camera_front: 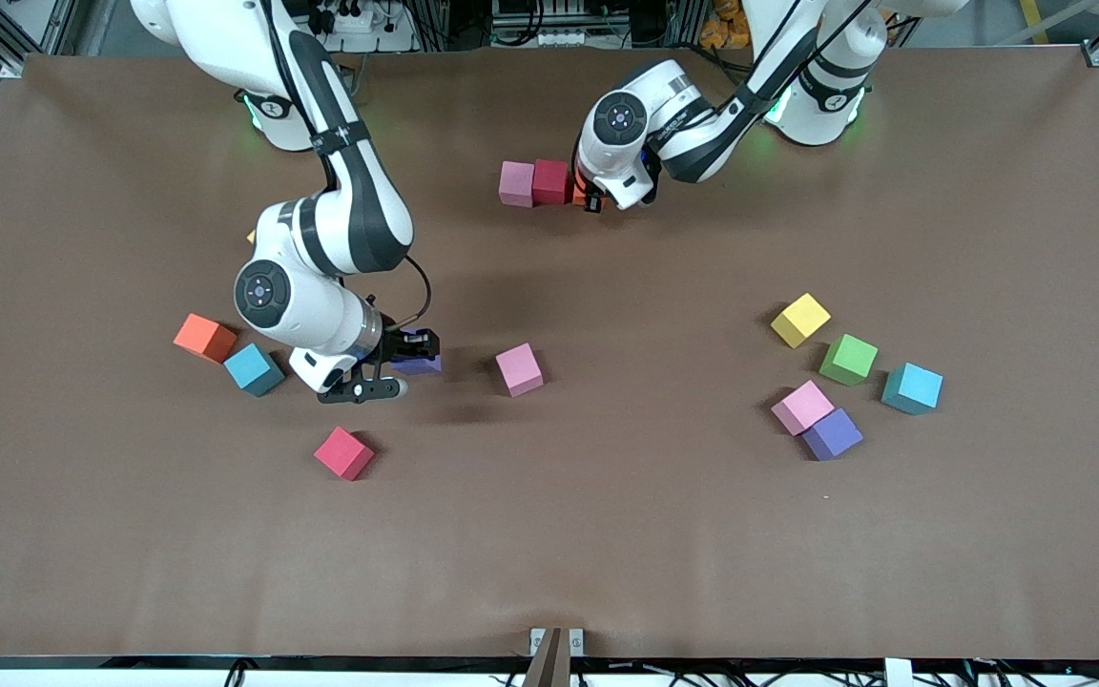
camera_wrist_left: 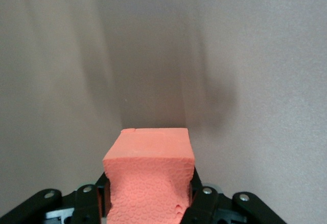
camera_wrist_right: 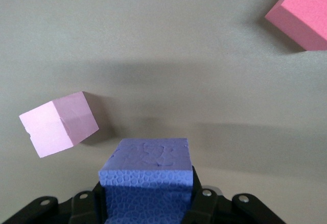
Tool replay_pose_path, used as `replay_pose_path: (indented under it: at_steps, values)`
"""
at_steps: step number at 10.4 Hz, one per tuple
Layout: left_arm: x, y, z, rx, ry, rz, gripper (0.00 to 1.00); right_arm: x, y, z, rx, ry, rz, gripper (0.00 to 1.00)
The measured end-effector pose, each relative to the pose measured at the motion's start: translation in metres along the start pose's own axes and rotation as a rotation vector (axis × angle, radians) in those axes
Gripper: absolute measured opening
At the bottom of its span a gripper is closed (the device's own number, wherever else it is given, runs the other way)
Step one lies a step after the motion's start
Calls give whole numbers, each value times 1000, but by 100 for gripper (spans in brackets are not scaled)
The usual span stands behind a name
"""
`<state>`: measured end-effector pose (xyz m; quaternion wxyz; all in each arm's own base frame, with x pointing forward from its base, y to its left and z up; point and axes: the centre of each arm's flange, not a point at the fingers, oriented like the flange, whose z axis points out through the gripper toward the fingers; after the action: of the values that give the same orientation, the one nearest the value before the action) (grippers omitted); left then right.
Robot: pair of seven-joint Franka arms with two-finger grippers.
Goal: Form number 2 with 11 blocks
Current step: 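Lower the orange cube beside the hot pink cube with the left gripper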
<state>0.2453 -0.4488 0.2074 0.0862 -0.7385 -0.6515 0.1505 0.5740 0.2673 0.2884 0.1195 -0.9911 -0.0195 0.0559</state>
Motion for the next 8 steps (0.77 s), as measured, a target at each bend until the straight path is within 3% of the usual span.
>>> replay_pose_path:
  at_steps: [8]
  values:
    - [-12, 0, 2, 12, -14, -6, 56, -14, -17, 0, 8, -11, 10, 58]
